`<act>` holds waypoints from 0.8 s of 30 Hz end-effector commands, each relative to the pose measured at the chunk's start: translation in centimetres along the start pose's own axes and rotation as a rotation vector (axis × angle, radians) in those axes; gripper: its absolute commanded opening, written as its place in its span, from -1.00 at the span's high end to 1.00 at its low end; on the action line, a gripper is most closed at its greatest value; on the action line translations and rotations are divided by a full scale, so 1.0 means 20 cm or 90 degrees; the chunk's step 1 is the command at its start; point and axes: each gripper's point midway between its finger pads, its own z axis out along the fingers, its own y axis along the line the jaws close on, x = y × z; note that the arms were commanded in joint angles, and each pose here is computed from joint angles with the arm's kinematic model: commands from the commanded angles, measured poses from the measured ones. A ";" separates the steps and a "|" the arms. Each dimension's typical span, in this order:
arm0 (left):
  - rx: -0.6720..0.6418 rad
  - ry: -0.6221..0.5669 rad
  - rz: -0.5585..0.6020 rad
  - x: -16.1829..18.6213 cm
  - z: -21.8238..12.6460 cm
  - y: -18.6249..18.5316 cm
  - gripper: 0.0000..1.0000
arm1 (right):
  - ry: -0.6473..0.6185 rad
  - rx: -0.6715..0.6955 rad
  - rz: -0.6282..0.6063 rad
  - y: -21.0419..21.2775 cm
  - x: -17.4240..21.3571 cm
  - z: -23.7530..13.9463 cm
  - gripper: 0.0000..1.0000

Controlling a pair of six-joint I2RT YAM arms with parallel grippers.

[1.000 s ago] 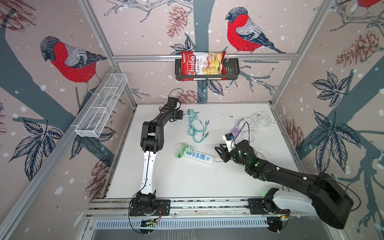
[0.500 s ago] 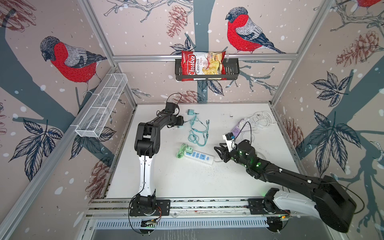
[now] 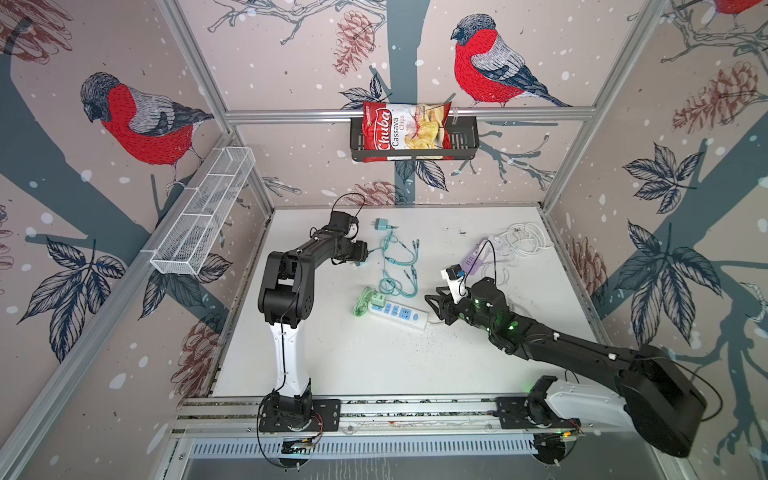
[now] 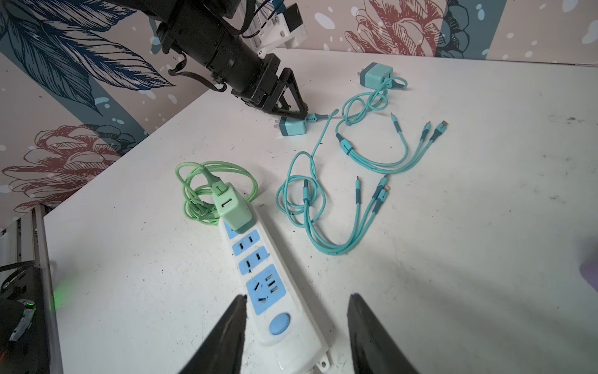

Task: Insert the plug
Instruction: 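Close the left gripper on the teal charger block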

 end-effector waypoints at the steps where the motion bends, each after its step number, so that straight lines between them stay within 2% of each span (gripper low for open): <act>1: -0.003 0.008 0.023 0.04 -0.04 -0.01 -0.30 | 0.003 -0.011 -0.010 0.02 -0.01 0.00 -0.03; 7: -0.028 0.024 0.053 0.08 -0.02 -0.03 -0.35 | 0.006 -0.013 -0.011 0.02 -0.01 0.01 -0.03; 24: -0.078 0.046 0.118 0.09 0.05 -0.03 -0.35 | 0.012 -0.007 -0.012 0.01 -0.01 0.01 -0.02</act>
